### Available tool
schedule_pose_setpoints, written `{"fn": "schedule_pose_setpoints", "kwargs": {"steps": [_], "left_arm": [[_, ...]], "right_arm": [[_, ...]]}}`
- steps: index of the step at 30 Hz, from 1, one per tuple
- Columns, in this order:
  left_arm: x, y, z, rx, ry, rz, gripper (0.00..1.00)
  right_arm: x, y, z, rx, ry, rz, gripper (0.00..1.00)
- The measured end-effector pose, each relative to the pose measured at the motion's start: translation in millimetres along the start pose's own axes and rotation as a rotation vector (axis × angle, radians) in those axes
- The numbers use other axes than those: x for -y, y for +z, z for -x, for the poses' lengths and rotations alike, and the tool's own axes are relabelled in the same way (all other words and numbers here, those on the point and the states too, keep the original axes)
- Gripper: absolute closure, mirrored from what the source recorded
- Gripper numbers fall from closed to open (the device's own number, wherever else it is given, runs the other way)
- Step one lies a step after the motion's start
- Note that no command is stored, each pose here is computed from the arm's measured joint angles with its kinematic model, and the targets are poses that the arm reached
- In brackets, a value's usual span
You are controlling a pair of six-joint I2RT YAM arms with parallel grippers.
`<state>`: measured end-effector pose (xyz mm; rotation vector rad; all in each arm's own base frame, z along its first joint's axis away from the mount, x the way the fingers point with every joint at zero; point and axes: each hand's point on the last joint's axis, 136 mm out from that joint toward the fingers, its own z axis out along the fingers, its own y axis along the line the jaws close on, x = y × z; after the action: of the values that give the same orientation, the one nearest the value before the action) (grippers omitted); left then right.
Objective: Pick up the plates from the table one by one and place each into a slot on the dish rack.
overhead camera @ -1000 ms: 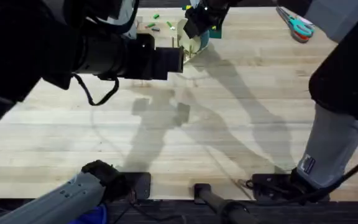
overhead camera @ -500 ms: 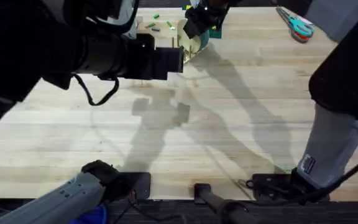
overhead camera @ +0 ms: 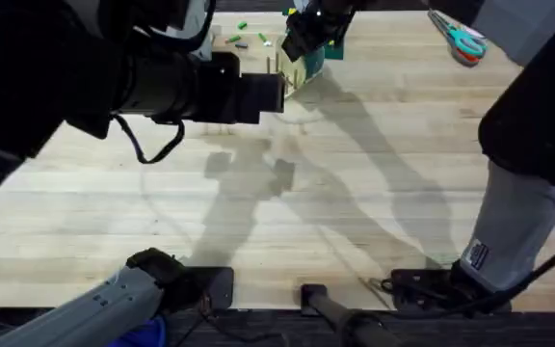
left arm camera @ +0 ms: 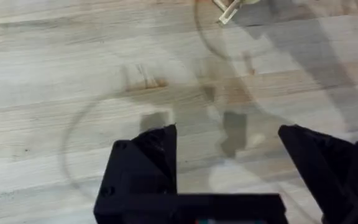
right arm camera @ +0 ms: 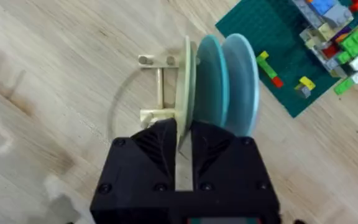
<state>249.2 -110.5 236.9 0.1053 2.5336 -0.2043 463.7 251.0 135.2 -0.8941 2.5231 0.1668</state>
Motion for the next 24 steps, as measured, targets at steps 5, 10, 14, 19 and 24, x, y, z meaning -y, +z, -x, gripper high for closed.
{"fn": "schedule_pose_setpoints", "kwargs": {"steps": [5, 10, 14, 19, 24], "left_arm": [[-0.2, 0.0, -0.5, -0.002, 0.0, 0.001, 0.008], [-2.0, -0.1, -5.2, -0.021, 0.003, 0.008, 0.008], [-2.0, -0.1, -5.2, -0.021, 0.003, 0.008, 0.008], [-2.0, -0.1, -5.1, -0.021, 0.002, 0.008, 0.008], [-2.0, -0.1, -5.1, -0.021, 0.003, 0.008, 0.008]], "right_arm": [[0.1, -0.9, 0.8, 0.002, 0.0, 0.0, 0.815], [-0.5, -15.7, 7.0, 0.012, -0.002, -0.002, 0.723], [-2.2, -34.6, 3.8, -0.009, -0.001, 0.002, 0.658], [-4.6, -58.3, -2.4, -0.056, 0.005, 0.011, 0.327], [-7.0, -78.4, -8.7, -0.095, 0.006, 0.018, 0.006]]}}
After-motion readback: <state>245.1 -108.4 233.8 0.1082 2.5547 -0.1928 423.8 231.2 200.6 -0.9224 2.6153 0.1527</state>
